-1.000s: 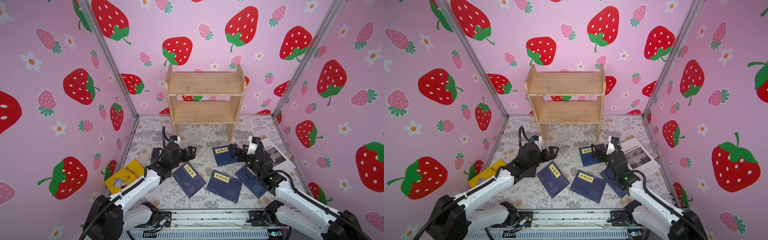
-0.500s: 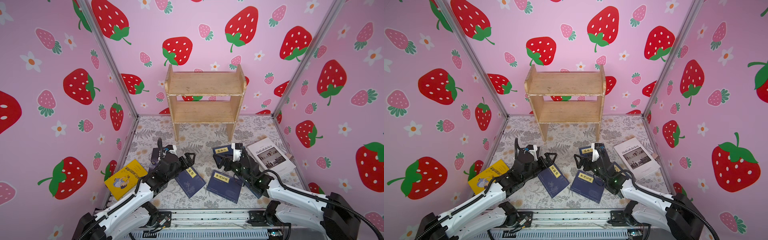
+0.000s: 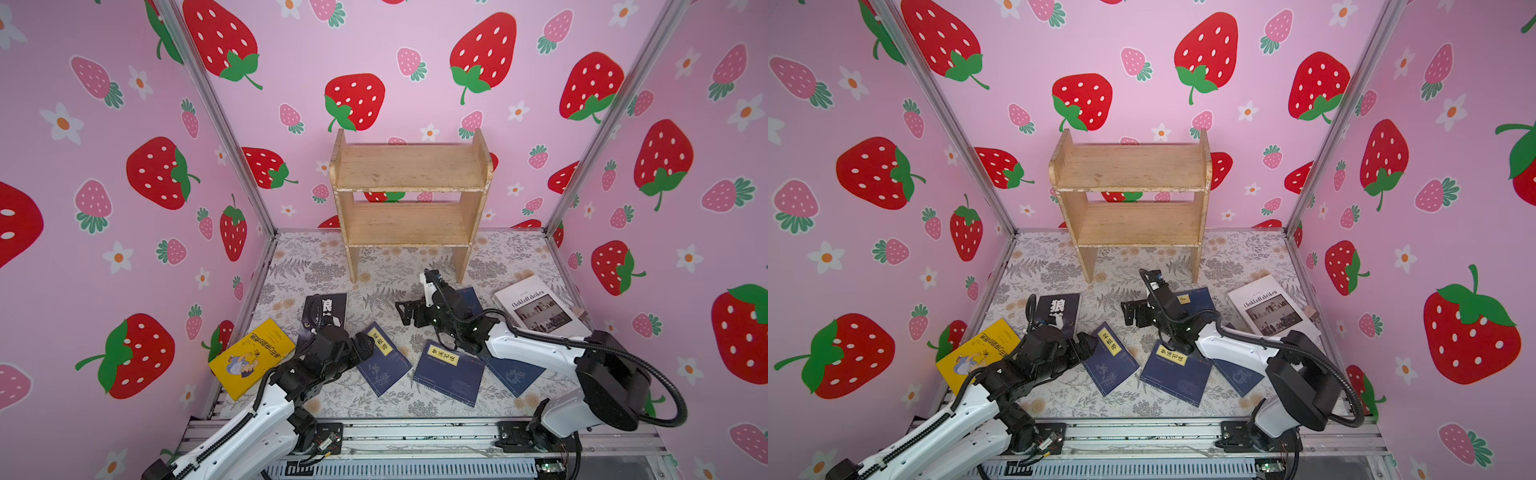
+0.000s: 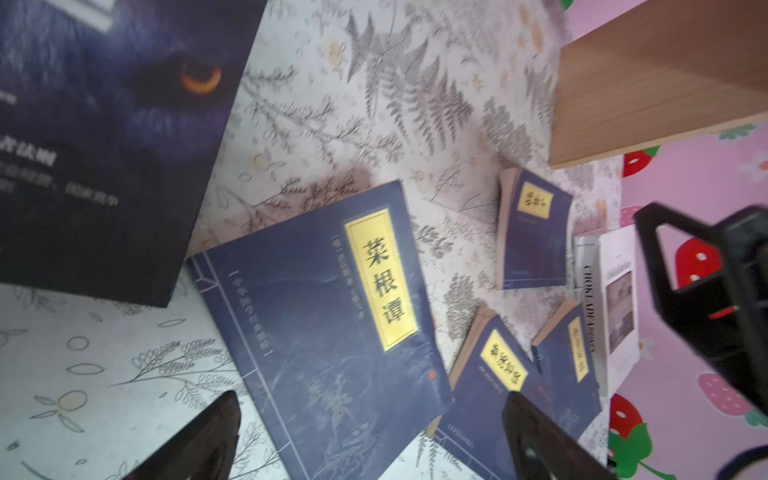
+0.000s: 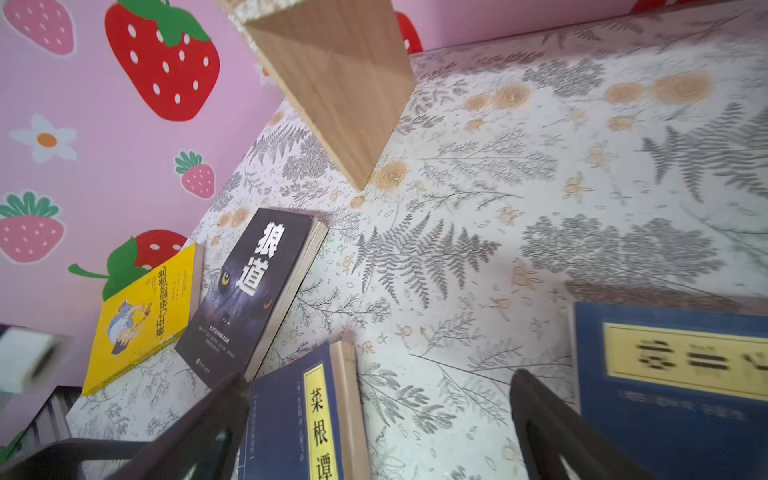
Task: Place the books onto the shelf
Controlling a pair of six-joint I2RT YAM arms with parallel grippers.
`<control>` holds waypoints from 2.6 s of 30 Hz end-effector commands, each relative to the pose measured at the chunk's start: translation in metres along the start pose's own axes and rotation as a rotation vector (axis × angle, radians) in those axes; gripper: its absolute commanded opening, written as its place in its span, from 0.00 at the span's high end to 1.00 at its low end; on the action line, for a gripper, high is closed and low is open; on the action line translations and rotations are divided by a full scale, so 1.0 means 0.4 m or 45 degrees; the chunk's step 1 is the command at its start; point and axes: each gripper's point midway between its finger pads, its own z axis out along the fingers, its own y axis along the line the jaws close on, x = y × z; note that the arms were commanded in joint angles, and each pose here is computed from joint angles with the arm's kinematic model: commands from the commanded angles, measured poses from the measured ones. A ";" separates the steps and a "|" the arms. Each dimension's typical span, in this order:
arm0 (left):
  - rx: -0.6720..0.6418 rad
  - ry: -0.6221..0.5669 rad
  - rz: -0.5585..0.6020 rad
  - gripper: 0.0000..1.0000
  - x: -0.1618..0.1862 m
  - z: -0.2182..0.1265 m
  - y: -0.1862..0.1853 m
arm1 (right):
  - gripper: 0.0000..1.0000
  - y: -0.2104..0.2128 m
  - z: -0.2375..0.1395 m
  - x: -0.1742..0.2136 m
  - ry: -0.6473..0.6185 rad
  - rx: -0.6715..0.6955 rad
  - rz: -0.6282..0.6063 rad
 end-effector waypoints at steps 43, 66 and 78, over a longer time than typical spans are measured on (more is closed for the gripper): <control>0.004 -0.056 -0.170 0.09 0.037 0.096 0.099 | 0.76 0.066 0.154 0.337 0.404 -0.129 -0.329; 0.404 -0.322 -0.300 0.42 -0.065 0.028 -0.014 | 0.89 0.067 0.182 0.426 0.492 -0.241 -0.311; 0.241 -0.229 -0.277 0.68 -0.036 0.051 0.023 | 0.89 0.097 0.173 0.375 0.428 -0.319 -0.247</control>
